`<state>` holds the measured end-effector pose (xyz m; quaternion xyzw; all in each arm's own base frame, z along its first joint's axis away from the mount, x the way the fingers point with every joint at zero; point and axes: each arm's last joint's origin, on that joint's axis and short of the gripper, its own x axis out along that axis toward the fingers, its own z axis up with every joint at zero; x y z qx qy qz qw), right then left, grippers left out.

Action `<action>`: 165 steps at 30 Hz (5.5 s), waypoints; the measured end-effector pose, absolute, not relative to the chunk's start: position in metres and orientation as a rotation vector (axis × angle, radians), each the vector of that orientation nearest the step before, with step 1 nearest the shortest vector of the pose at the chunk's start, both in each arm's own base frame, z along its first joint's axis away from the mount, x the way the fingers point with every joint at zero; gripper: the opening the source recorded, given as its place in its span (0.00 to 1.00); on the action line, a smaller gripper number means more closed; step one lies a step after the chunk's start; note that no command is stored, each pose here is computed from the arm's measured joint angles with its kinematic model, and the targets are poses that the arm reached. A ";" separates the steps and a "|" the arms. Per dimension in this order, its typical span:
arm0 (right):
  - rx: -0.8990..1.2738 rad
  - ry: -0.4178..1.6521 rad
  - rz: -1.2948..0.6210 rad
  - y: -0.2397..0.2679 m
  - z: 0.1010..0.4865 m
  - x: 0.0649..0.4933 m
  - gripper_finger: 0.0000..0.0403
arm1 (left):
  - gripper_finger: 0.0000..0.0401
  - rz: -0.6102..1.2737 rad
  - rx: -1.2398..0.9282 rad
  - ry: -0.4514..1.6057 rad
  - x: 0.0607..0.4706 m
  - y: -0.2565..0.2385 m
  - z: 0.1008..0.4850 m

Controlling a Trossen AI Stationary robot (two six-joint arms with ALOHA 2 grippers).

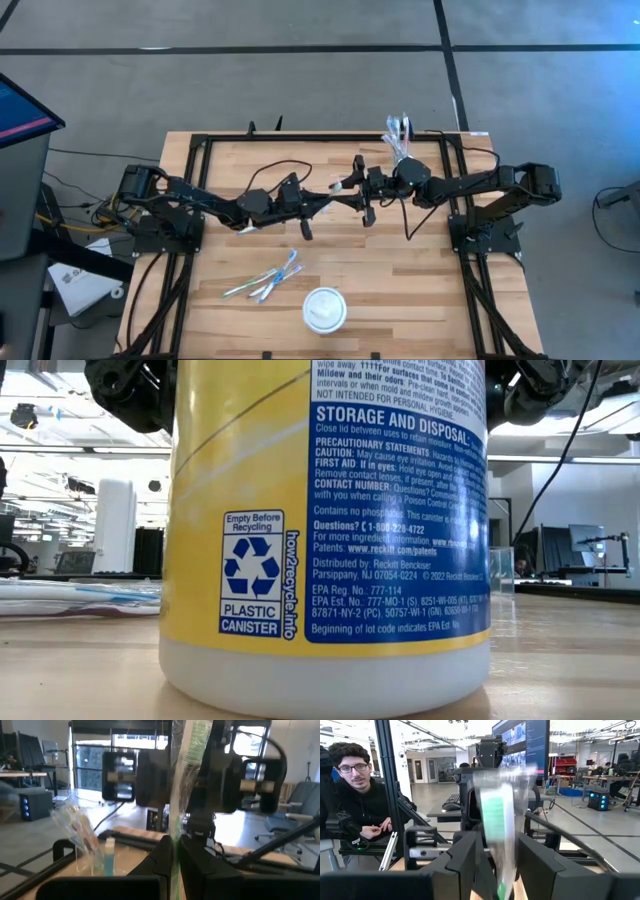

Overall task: Pick & Place toothbrushing station
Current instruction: Put the green toothbrush into the transparent organizer

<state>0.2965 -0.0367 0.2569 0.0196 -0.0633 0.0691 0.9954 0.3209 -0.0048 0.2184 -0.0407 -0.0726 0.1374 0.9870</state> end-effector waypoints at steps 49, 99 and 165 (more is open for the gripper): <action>0.014 0.001 0.105 -0.048 0.276 0.266 0.01 | 0.34 0.303 -0.019 0.135 0.294 -0.010 0.233; 0.080 0.230 -0.686 -0.084 0.256 0.098 0.01 | 0.31 0.299 -0.031 0.154 0.294 -0.011 0.231; 0.169 0.208 -0.700 -0.101 0.178 0.098 0.28 | 0.31 0.307 -0.045 0.171 0.289 -0.010 0.222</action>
